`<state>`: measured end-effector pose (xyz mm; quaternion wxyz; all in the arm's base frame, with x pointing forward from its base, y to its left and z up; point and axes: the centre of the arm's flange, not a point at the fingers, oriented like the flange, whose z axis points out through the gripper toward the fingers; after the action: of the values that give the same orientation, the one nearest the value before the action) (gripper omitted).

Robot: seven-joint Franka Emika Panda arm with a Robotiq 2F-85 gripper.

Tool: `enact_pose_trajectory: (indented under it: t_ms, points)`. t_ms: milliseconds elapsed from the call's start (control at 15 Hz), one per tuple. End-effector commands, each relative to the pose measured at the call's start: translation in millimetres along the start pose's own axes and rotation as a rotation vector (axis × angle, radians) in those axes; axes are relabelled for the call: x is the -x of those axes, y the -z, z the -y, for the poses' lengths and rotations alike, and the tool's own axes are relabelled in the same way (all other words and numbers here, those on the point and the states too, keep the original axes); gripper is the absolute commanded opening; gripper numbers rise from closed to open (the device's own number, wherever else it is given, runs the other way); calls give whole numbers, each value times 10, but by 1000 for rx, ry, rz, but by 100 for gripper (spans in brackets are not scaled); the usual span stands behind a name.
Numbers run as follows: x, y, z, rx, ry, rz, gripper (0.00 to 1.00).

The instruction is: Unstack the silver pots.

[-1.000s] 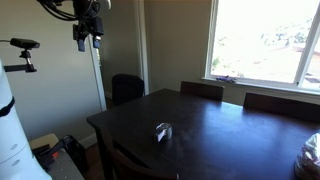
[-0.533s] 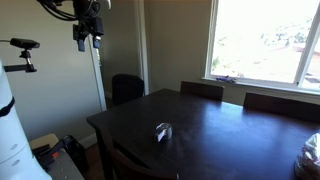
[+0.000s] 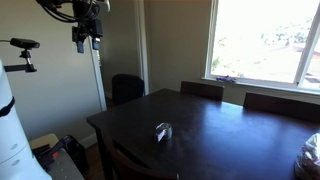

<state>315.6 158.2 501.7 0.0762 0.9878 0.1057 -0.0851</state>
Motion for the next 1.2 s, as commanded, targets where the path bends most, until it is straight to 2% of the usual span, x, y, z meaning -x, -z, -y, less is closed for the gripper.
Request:
enact_pose_trajectory:
  t_ms: [0,800,1133]
  points:
    - [-4,-5,1,0,0,2,100]
    - [-9,-16,15,4,7,0,100]
    - [-201,-113,364,31,59,-9,100]
